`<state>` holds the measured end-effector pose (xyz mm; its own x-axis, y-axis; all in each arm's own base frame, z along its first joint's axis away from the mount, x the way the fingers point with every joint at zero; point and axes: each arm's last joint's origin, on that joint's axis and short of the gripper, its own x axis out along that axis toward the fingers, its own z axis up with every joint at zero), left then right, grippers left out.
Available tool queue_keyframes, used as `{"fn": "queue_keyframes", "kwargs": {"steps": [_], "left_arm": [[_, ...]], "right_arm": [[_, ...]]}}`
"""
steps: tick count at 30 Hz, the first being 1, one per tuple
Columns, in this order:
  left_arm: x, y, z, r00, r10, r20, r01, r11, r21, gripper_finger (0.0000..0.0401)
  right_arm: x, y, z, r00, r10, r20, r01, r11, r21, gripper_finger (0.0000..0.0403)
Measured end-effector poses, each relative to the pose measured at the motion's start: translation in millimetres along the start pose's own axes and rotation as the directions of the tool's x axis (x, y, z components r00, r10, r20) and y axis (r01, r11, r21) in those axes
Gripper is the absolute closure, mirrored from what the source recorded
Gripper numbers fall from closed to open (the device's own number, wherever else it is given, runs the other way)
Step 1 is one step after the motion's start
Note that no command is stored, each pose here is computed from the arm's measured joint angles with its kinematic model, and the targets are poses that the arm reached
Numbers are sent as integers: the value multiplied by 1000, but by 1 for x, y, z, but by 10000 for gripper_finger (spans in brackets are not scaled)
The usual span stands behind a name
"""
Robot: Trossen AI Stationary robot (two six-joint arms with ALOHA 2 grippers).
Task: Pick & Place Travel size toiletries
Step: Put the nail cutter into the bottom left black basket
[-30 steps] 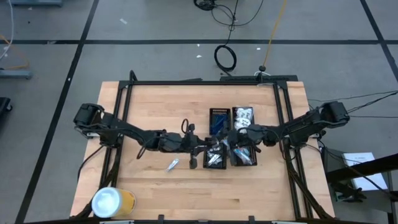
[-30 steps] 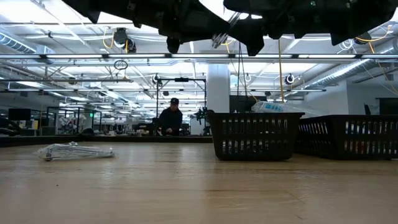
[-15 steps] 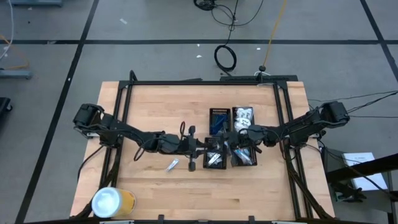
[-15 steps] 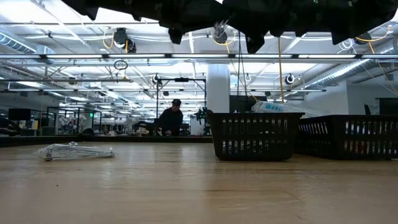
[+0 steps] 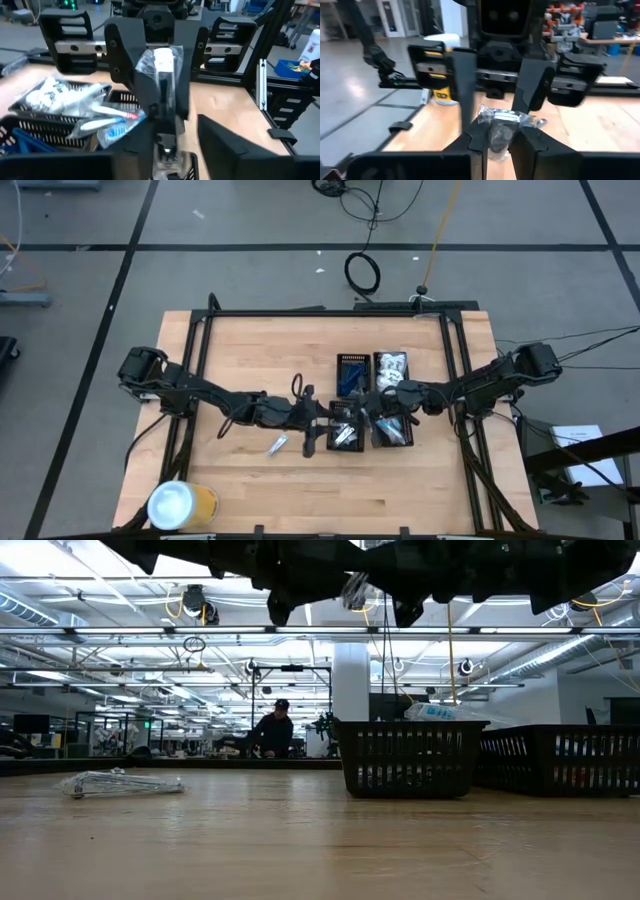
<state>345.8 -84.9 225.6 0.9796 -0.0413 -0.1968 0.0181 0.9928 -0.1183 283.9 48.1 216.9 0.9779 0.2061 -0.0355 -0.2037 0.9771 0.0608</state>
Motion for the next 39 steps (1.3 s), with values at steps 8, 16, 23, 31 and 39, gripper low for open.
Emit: {"fn": "queue_keyframes", "kwargs": {"steps": [8,16,23,31,39], "left_arm": [[0,0,-1,1000,5,-14,-5,1000,-11,130],[-1,7,-11,983,154,-98,-150,987,52,68],[-4,32,-22,878,443,-181,-443,896,45,64],[-11,53,-41,796,447,-408,-514,855,-66,64],[-27,57,-62,656,400,-640,-559,828,-56,64]], "right_arm": [[0,-1,-2,999,-44,-28,45,999,13,363],[-10,0,-14,969,51,-243,-12,987,157,363],[-14,2,-29,913,144,-382,-38,962,272,361],[-14,1,-31,913,99,-397,6,966,257,290],[-14,1,-31,914,87,-396,12,971,239,231]]}}
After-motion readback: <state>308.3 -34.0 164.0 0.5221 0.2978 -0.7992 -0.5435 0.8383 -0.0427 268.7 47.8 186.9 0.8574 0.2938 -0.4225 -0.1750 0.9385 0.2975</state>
